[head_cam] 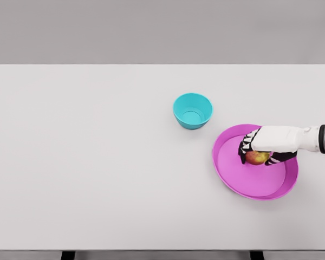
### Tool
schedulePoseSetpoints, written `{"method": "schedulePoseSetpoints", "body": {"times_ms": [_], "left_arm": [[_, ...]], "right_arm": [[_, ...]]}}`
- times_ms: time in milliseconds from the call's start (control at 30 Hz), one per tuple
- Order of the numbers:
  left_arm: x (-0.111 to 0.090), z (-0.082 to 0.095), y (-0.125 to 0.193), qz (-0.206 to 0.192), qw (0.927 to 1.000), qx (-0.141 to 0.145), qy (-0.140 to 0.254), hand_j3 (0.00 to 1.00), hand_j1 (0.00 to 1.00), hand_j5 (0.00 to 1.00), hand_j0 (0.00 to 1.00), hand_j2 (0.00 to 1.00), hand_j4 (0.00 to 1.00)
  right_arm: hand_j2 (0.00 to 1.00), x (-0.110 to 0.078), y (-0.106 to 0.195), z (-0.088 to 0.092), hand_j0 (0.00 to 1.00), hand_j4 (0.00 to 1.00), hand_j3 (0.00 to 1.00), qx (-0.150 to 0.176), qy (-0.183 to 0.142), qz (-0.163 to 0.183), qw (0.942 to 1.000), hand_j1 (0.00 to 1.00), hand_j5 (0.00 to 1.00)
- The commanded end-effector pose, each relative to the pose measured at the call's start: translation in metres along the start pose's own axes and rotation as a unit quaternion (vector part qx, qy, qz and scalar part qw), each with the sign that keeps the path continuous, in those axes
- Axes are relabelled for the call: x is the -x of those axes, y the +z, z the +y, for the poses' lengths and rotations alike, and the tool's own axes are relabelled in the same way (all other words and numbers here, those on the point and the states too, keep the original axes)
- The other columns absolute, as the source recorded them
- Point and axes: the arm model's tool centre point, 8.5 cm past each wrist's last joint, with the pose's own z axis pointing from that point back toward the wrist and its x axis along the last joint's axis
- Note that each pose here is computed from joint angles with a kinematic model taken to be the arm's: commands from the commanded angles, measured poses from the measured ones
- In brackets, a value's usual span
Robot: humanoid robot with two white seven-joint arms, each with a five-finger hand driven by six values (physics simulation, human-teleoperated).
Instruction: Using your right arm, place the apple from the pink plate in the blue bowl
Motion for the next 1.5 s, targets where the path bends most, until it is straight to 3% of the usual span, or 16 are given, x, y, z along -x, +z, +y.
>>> {"method": "schedulePoseSetpoints", "body": {"times_ms": [0, 500, 767, 1333, 1467], "left_arm": [[0.0, 0.0, 0.0, 0.0, 1.0, 0.0, 0.0, 1.0, 1.0, 1.0, 1.0, 1.0, 1.0], [0.0, 0.0, 0.0, 0.0, 1.0, 0.0, 0.0, 1.0, 1.0, 1.0, 1.0, 1.0, 1.0], [0.0, 0.0, 0.0, 0.001, 1.0, 0.0, 0.0, 1.0, 1.0, 1.0, 1.0, 1.0, 1.0], [0.0, 0.0, 0.0, 0.0, 1.0, 0.0, 0.0, 1.0, 1.0, 1.0, 1.0, 1.0, 1.0], [0.0, 0.0, 0.0, 0.001, 1.0, 0.0, 0.0, 1.0, 1.0, 1.0, 1.0, 1.0, 1.0]], "right_arm": [[0.49, 0.002, 0.001, 0.001, 0.49, 0.49, 0.49, 0.001, -0.004, 0.003, 1.0, 0.49, 0.49], [0.49, 0.03, -0.003, -0.04, 0.49, 0.49, 0.49, 0.044, -0.001, 0.031, 0.9986, 0.49, 0.49], [0.49, 0.029, -0.016, -0.07, 0.49, 0.49, 0.49, 0.067, 0.022, 0.025, 0.9972, 0.49, 0.49], [0.5, 0.031, -0.051, -0.105, 0.5, 0.5, 0.5, 0.092, 0.029, 0.017, 0.9952, 0.5, 0.5], [0.5, 0.032, -0.071, -0.111, 0.5, 0.5, 0.5, 0.079, 0.027, 0.011, 0.9964, 0.5, 0.5]]}}
